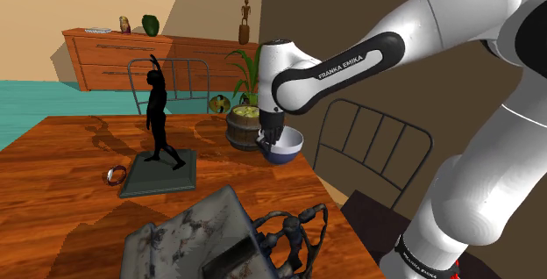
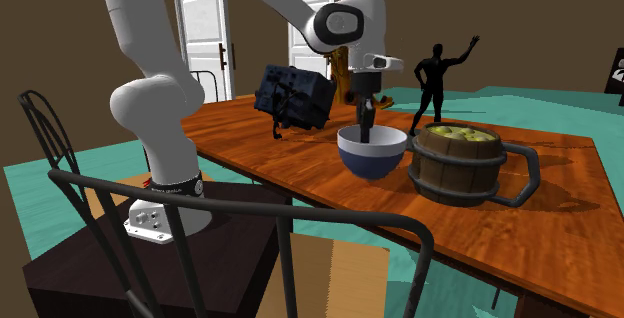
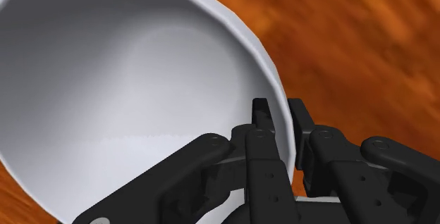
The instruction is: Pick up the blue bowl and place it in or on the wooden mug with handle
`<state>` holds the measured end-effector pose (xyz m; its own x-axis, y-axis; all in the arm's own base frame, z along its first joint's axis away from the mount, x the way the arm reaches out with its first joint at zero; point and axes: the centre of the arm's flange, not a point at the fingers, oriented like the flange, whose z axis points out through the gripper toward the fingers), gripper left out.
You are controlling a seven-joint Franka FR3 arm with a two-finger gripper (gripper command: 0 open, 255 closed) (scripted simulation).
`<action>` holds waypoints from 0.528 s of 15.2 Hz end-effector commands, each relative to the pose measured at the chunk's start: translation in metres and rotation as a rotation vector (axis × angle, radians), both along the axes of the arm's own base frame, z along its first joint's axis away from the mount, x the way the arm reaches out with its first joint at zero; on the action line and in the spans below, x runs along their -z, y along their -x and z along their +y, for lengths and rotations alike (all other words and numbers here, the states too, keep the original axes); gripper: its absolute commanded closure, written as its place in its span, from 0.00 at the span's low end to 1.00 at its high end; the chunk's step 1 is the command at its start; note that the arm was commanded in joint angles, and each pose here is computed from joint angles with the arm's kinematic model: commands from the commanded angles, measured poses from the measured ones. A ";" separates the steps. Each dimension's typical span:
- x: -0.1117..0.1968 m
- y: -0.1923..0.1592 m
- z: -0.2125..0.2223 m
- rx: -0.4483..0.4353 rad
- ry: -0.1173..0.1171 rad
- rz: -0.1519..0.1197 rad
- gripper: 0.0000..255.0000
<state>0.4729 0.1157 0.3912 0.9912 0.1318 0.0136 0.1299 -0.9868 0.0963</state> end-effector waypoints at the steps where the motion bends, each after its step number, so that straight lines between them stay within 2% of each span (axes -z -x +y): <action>1: -0.011 0.001 -0.001 0.000 0.000 0.000 1.00; 8: -0.048 0.001 -0.001 0.000 0.000 0.000 1.00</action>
